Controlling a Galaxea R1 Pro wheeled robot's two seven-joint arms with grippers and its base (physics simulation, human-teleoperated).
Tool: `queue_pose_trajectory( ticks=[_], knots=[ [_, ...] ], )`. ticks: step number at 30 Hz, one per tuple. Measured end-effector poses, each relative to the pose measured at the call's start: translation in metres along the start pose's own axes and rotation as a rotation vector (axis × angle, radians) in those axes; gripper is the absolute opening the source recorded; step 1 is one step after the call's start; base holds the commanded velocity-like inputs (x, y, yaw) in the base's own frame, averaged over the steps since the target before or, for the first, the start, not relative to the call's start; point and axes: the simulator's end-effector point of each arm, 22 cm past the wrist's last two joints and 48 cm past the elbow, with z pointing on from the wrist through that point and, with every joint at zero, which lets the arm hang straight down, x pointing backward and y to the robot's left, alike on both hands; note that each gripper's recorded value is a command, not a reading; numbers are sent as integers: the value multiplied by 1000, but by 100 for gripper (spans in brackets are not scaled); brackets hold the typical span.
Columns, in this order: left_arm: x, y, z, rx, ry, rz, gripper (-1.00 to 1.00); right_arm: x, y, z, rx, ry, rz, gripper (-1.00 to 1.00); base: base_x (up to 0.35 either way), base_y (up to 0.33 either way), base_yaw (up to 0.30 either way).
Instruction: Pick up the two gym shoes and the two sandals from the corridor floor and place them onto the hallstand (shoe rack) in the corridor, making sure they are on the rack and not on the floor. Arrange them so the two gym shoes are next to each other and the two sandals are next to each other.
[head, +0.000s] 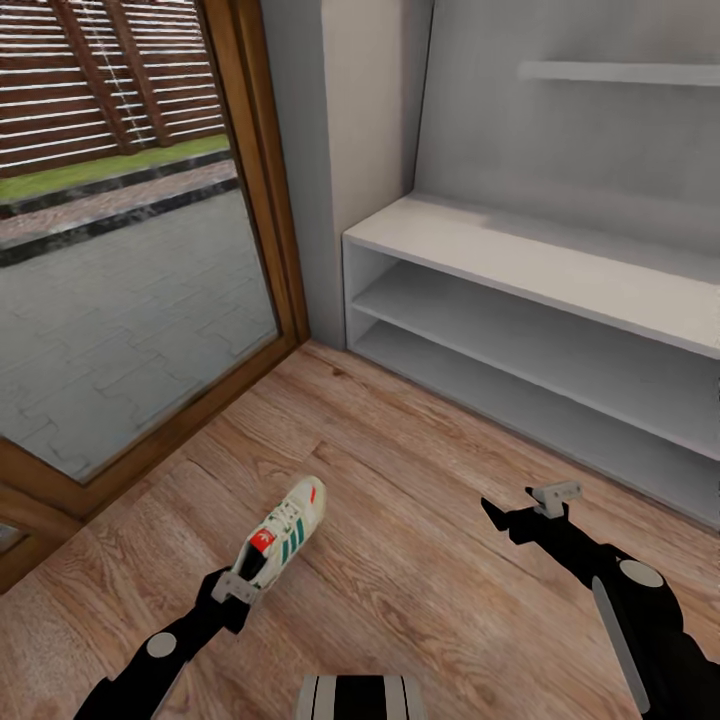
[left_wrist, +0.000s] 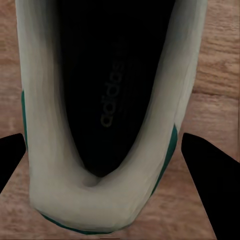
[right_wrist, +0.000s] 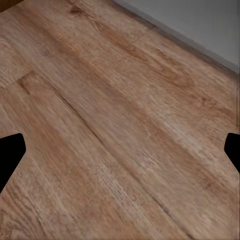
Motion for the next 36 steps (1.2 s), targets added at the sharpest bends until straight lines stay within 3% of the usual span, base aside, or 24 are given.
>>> queue_pose_trajectory(
  ticks=[6, 10, 14, 19, 23, 27, 33, 36],
  knots=[
    [-3, 9, -12, -34, 4, -66, -100, -12, -3, -7, 16, 8, -24, 100, 0, 0, -2],
    [2, 18, -20, -92, 24, -104, -100, -19, -6, -12, 26, 13, -27, 100, 0, 0, -38],
    [-2, 28, -28, -136, 28, -114, -100, -12, -15, -15, 44, 30, -8, 100, 0, 0, -58],
    [-14, 33, -36, -161, 18, -146, -100, -27, -31, -22, 91, -25, -24, 100, 0, 0, -73],
    [-23, 34, -43, -175, 5, -199, -100, -41, -52, -33, 154, -66, -29, 100, 0, 0, -87],
    [-14, 30, -49, -183, 7, -240, -100, -16, -80, -52, 231, -49, 7, 100, 0, 0, -93],
    [-4, 24, -59, -185, 2, -248, -100, 34, -89, -73, 267, -30, 16, 100, 0, 0, -95],
    [2, 18, -69, -187, -36, -237, -100, 79, -95, -91, 297, -29, 11, 100, 0, 0, -95]
  ],
)
